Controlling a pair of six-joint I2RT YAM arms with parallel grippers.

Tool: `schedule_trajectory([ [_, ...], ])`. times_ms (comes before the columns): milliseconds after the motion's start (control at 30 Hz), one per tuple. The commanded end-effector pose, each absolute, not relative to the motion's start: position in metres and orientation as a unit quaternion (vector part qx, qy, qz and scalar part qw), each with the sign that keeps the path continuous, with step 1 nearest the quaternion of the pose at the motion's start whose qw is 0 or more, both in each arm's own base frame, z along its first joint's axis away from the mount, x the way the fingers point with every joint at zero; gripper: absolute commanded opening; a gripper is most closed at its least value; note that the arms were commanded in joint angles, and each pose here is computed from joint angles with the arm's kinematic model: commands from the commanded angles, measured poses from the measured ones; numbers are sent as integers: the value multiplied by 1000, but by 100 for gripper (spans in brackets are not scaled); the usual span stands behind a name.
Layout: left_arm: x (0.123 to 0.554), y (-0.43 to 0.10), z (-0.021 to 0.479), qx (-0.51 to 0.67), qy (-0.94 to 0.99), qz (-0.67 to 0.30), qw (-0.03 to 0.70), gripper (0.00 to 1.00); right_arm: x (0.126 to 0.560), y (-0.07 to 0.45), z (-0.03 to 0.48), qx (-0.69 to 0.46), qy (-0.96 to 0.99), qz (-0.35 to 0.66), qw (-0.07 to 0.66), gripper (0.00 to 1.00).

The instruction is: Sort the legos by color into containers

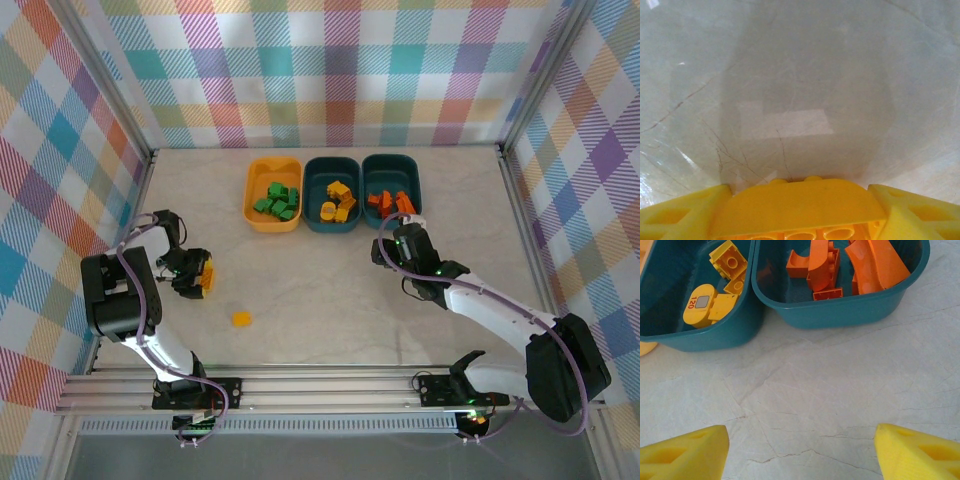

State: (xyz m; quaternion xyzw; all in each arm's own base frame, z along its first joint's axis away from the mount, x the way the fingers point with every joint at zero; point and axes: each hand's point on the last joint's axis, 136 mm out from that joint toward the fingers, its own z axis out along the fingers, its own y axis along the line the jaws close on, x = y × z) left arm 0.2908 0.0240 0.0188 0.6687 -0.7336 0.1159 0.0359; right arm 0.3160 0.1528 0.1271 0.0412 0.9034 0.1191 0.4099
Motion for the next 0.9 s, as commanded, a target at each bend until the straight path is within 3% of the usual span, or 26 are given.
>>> schedule_trajectory([
  [0, 300, 6, 25, 645, -750, 146, 21, 68, 319, 153, 125, 50, 899, 120, 417, 76],
  [333, 323, -31, 83, 581, -788, 189, -78, 65, 319, 153, 124, 51, 899, 120, 418, 76],
  [633, 404, -175, 153, 353, -889, 241, -165, 61, 324, 151, 115, 48, 902, 101, 418, 75],
  [867, 465, -243, 141, 258, -917, 249, -175, 59, 325, 147, 114, 53, 901, 91, 421, 75],
])
